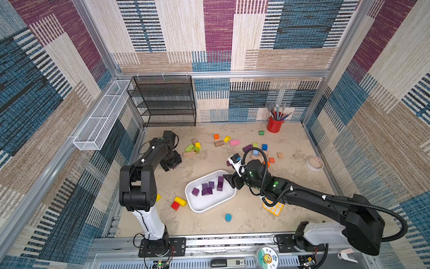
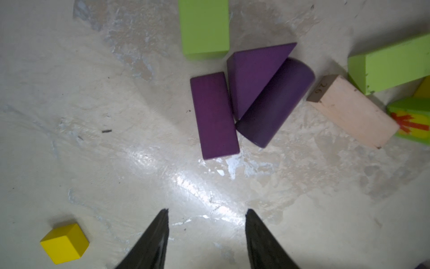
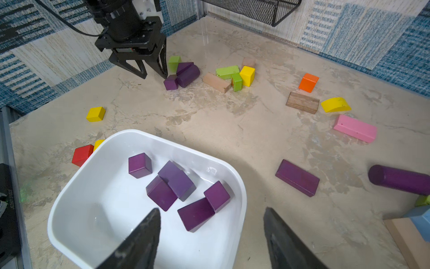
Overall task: Pick purple bricks into the storage bin
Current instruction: Pick up the building block from the center of the board, then place the building block in the storage box.
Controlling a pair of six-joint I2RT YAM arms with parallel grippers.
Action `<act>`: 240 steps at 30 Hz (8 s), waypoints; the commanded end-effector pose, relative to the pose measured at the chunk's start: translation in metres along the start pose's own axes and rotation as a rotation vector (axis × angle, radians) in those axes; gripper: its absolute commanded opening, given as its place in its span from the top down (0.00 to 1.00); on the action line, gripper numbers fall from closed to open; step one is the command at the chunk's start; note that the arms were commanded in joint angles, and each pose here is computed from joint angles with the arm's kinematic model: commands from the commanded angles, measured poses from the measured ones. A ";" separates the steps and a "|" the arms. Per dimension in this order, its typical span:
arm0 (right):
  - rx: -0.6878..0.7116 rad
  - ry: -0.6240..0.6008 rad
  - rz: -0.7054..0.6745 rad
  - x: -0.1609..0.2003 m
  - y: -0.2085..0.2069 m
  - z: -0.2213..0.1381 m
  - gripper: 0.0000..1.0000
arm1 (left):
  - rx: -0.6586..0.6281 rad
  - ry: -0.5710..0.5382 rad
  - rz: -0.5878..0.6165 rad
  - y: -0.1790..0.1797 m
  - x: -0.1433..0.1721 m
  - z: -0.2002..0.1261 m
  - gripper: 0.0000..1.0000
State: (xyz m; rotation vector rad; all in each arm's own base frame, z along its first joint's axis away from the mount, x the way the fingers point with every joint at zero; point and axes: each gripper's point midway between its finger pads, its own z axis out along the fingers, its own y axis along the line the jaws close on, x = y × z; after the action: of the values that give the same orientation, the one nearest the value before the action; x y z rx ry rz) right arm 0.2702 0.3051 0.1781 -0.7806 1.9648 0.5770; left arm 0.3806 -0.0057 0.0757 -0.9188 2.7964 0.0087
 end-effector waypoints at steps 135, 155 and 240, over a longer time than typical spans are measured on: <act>0.228 0.135 0.345 0.036 -0.078 0.034 0.26 | 0.182 -0.107 0.587 -0.081 0.143 -0.084 0.70; 0.256 0.107 0.384 0.034 -0.099 0.027 0.26 | 0.276 -0.041 0.940 -0.089 0.215 -0.084 0.70; 0.278 0.071 0.375 0.036 -0.117 0.016 0.24 | 0.143 0.111 1.046 -0.086 0.246 -0.035 0.49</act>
State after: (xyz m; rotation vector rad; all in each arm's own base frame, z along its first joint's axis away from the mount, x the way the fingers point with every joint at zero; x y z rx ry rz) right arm 0.3438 0.2240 0.1154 -0.2674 2.2674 0.4847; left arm 0.2277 -0.2296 0.0588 0.6538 2.9871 -0.1427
